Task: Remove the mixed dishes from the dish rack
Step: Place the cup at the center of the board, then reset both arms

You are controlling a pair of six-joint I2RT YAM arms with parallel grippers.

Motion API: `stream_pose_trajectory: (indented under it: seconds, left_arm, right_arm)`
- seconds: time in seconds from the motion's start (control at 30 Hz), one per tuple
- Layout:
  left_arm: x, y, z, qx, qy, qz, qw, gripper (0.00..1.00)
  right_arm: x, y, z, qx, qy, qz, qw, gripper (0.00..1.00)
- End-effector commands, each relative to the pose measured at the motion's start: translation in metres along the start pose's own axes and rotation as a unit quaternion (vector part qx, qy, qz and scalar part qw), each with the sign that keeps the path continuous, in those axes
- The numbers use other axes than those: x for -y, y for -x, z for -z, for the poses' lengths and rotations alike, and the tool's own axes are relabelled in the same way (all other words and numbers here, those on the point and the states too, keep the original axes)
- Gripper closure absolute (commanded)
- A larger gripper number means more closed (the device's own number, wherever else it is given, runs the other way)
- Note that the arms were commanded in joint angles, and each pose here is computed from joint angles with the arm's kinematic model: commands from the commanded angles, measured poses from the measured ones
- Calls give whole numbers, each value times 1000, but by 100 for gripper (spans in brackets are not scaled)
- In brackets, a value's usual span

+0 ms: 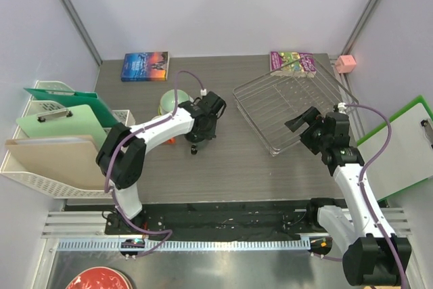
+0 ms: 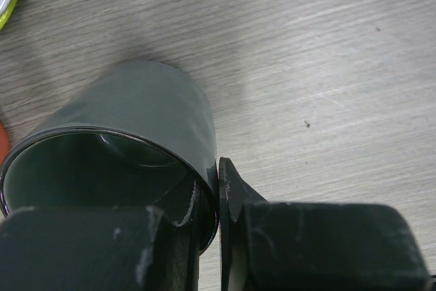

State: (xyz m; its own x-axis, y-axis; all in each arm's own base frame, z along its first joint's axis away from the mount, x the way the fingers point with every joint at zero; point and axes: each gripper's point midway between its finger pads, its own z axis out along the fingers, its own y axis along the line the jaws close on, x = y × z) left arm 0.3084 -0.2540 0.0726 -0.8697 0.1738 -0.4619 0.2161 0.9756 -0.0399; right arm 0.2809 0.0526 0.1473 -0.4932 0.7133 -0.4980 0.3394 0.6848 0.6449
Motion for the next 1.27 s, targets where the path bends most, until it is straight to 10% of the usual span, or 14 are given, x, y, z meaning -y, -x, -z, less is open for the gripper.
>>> stream_pose_trajectory:
  seconds: [0.0,0.5,0.93,1.23]
  left_arm:
    - [0,28,3,31,-22,37,999,100]
    - [-18,43,39,73,-1,37,997,49]
    - [-35,75,151,214,95,5,972,39]
    - [-25,51,192,277,7,38,960,27]
  right_arm:
    - [-20,3,14,6,40,6,999,0]
    - [-24,2,22,4,50,20,999,0]
    - [-51,13,39,14,97,44,994,0]
    - [-86,19,56,35,151,74,985,1]
